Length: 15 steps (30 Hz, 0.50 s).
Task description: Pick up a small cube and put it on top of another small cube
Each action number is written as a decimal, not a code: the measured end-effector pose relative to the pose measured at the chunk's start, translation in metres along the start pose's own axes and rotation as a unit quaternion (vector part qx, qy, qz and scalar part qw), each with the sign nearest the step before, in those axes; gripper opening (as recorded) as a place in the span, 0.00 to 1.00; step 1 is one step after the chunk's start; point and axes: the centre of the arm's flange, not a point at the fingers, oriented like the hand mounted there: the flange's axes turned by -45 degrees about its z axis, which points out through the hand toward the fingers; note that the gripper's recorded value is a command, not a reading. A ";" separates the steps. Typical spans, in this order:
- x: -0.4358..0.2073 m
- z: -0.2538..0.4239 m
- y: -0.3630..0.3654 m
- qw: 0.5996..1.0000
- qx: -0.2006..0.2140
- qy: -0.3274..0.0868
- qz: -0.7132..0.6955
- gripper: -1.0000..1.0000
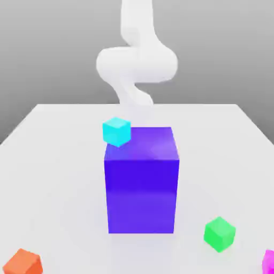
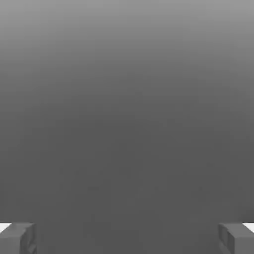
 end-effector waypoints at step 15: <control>-0.025 0.238 -0.127 0.948 0.076 -0.157 -0.265 0.50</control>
